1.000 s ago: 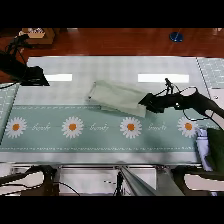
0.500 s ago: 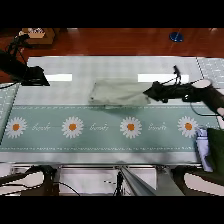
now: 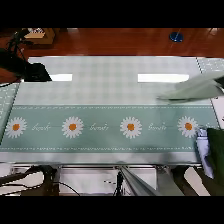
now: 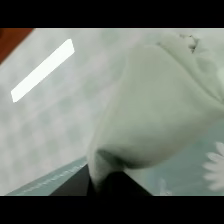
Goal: Fold the shirts.
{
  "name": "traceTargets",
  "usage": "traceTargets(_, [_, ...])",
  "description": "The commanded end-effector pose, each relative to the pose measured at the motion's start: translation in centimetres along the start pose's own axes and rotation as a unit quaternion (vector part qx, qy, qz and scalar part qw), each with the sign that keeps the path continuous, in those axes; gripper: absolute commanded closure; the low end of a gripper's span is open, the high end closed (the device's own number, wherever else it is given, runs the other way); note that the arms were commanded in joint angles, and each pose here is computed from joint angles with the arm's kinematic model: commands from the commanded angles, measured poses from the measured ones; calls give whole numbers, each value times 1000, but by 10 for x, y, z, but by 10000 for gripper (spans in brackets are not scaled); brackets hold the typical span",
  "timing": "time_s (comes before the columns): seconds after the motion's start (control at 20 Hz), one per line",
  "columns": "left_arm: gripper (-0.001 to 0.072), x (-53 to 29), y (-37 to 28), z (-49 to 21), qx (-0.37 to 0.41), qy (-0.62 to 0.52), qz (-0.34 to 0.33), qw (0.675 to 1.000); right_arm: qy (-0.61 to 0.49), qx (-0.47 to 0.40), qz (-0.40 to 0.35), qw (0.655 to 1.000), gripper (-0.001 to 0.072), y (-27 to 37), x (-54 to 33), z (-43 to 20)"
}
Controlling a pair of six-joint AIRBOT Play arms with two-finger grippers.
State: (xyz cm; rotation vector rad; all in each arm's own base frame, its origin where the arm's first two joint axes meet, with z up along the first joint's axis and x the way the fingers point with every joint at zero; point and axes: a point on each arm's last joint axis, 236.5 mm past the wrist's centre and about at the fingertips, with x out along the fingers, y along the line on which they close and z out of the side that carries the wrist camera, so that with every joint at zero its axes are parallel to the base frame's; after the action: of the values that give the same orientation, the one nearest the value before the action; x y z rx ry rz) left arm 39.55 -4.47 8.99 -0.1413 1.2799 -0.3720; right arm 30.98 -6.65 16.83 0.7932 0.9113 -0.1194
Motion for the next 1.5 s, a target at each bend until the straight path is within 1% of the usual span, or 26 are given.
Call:
traceTargets(0.0, [344, 0, 1, 11, 16, -23, 2, 1000, 17, 99, -191, 977, 679, -96, -81, -37])
traceTargets(0.1, [343, 0, 3, 18, 27, -37, 7, 999, 49, 140, -273, 951, 679, -139, -113, -63])
traceTargets(0.2, [344, -1, 5, 26, 27, -54, 12, 998, 28, 169, -325, 930, 680, -163, -136, -69])
traceTargets(0.3, [343, -2, 8, 33, 27, -69, 17, 997, 35, 181, -384, 905, 679, -188, -158, -79])
traceTargets(0.4, [343, -3, 10, 37, 43, -77, 23, 996, 58, 196, -453, 868, 680, -217, -184, -98])
traceTargets(0.55, [343, -4, 14, 40, 47, -85, 31, 995, 94, 238, -478, 840, 680, -240, -190, -127])
traceTargets(0.65, [343, -5, 16, 40, 44, -85, 32, 995, 133, 272, -521, 798, 680, -260, -205, -157])
traceTargets(0.75, [344, -6, 18, 40, 42, -86, 33, 995, 173, 299, -548, 762, 680, -273, -213, -185])
traceTargets(0.85, [344, -6, 19, 38, 41, -82, 32, 995, 208, 316, -562, 736, 680, -286, -214, -211])
traceTargets(0.95, [343, -6, 18, 37, 41, -80, 31, 995, 238, 330, -562, 720, 679, -296, -208, -235])
traceTargets(1.0, [343, -6, 18, 37, 41, -79, 31, 996, 249, 338, -556, 717, 678, -301, -202, -247])
traceTargets(1.05, [344, -6, 18, 37, 41, -79, 31, 996, 255, 342, -553, 715, 654, -307, -196, -256])
traceTargets(1.1, [344, -6, 18, 37, 41, -79, 31, 996, 257, 341, -552, 716, 453, -313, -192, -262])
traceTargets(1.15, [344, -6, 18, 37, 41, -79, 31, 996, 257, 336, -552, 719, 199, -320, -189, -265])
traceTargets(1.2, [343, -6, 18, 37, 41, -79, 31, 996, 252, 329, -556, 720, 123, -326, -188, -265])
traceTargets(1.25, [343, -5, 18, 37, 41, -79, 31, 996, 241, 318, -564, 723, 124, -332, -190, -260])
traceTargets(1.3, [342, -5, 18, 37, 41, -79, 31, 996, 220, 302, -570, 732, 127, -339, -188, -247])
traceTargets(1.35, [341, -5, 18, 37, 41, -79, 31, 996, 188, 272, -568, 754, 145, -346, -181, -220])
traceTargets(1.4, [314, -5, 18, 37, 41, -79, 31, 996, 145, 228, -555, 786, 201, -349, -169, -179])
traceTargets(1.45, [243, -5, 18, 37, 41, -79, 30, 996, 86, 162, -528, 829, 204, -342, -152, -118])
